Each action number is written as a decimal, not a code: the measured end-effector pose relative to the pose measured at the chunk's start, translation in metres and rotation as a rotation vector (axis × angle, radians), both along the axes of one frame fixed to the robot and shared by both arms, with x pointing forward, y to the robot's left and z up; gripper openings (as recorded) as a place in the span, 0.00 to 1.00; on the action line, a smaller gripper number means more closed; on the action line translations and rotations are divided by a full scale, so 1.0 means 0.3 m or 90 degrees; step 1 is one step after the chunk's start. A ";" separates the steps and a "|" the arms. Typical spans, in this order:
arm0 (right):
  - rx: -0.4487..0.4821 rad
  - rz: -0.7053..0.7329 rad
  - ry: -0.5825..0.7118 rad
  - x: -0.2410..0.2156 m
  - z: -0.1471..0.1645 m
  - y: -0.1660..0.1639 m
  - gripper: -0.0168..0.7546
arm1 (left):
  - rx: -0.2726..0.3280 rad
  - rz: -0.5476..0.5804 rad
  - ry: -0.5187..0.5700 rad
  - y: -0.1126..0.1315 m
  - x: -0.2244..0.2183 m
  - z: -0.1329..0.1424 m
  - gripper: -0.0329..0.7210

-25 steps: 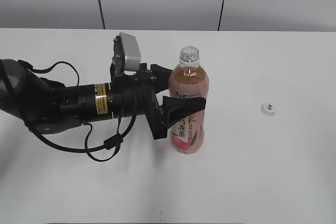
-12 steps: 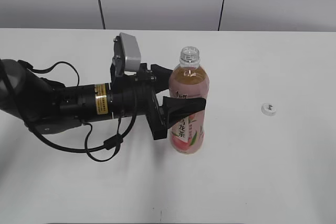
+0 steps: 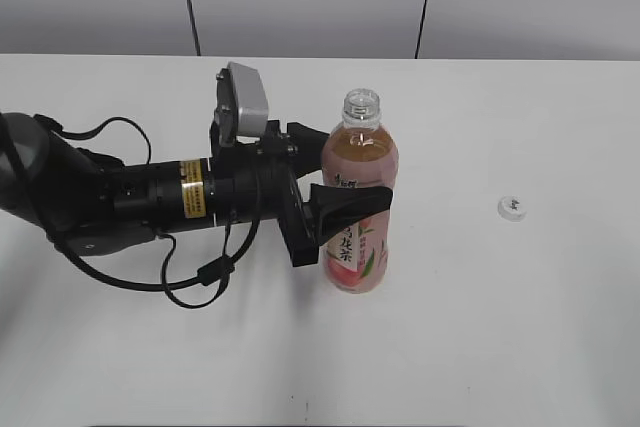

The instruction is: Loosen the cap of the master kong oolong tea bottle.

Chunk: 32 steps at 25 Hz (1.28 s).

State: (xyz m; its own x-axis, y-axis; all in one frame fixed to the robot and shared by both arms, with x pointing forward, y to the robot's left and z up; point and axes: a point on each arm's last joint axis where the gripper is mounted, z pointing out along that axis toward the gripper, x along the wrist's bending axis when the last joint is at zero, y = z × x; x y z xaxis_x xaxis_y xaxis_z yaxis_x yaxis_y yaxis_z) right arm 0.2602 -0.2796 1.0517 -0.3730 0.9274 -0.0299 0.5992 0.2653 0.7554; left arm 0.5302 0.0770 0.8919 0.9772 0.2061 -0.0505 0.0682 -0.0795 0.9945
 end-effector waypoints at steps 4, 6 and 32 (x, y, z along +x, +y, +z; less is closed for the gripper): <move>0.000 0.000 0.000 0.000 0.000 0.000 0.63 | 0.003 -0.007 -0.002 -0.001 -0.003 -0.001 0.66; 0.000 0.000 0.000 0.000 0.000 0.000 0.63 | 0.006 -0.016 -0.007 -0.001 -0.007 -0.002 0.66; 0.001 0.000 0.000 0.000 0.000 0.000 0.63 | 0.013 -0.048 -0.017 -0.003 -0.021 -0.005 0.68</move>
